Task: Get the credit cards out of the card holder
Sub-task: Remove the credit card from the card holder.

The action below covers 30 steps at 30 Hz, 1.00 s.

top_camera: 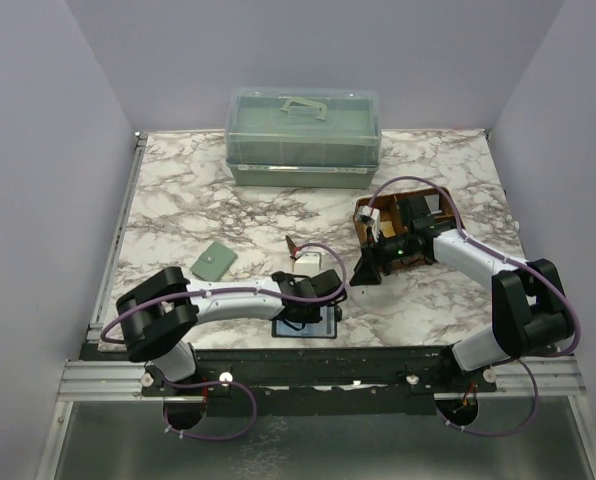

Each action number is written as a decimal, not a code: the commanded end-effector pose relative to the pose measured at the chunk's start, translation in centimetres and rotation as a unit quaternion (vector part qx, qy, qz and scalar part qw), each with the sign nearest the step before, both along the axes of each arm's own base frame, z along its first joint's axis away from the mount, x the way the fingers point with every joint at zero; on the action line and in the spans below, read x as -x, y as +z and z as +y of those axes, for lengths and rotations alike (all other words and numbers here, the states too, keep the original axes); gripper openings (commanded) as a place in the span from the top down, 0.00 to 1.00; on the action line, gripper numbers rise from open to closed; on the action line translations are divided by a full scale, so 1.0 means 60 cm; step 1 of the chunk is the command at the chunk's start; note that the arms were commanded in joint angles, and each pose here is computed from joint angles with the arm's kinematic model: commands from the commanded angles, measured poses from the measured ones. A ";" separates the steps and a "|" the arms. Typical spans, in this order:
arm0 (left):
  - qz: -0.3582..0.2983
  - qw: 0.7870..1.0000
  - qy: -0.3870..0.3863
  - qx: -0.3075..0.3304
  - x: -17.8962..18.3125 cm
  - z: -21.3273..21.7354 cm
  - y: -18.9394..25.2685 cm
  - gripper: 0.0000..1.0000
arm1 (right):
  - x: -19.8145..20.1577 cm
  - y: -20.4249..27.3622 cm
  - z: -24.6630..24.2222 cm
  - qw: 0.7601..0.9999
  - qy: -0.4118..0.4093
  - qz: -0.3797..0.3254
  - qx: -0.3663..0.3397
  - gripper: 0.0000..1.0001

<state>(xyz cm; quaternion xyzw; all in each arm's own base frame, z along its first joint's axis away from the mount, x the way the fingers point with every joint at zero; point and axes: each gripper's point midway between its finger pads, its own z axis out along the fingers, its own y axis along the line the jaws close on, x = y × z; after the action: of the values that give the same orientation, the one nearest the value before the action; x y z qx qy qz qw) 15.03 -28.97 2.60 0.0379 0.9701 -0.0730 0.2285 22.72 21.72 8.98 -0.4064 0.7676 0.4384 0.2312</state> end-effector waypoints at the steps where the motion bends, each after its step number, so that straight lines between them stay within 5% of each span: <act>1: 0.013 0.999 0.008 0.040 0.013 0.026 0.003 0.70 | 0.006 0.006 0.006 1.000 0.017 0.007 -0.008 0.37; 8: 0.019 0.973 0.073 0.216 -0.010 0.059 0.024 0.61 | 0.012 0.007 0.009 1.000 0.023 0.014 -0.014 0.37; 13: -0.007 0.951 0.141 0.276 -0.023 0.108 0.048 0.54 | 0.013 0.007 0.011 0.999 0.025 0.016 -0.015 0.37; 17: -0.032 0.941 0.187 0.279 -0.029 0.155 0.060 0.51 | 0.014 0.006 0.012 0.999 0.026 0.016 -0.014 0.37; 23: -0.100 0.944 0.259 0.179 -0.044 0.257 0.095 0.47 | 0.013 0.005 0.013 0.999 0.027 0.018 -0.014 0.37; 26: -0.119 0.954 0.221 0.164 -0.049 0.257 0.130 0.35 | 0.014 0.004 0.013 0.999 0.028 0.019 -0.013 0.37; 30: -0.108 0.955 0.048 0.271 -0.038 0.147 0.185 0.23 | 0.014 0.002 0.014 0.999 0.028 0.020 -0.012 0.37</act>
<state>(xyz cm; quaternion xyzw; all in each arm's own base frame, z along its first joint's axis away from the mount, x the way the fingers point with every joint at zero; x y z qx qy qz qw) 18.24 -16.21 11.28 -0.1934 0.8876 -0.2358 0.3451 21.71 22.02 8.53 -0.4093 0.7641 0.4526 0.2092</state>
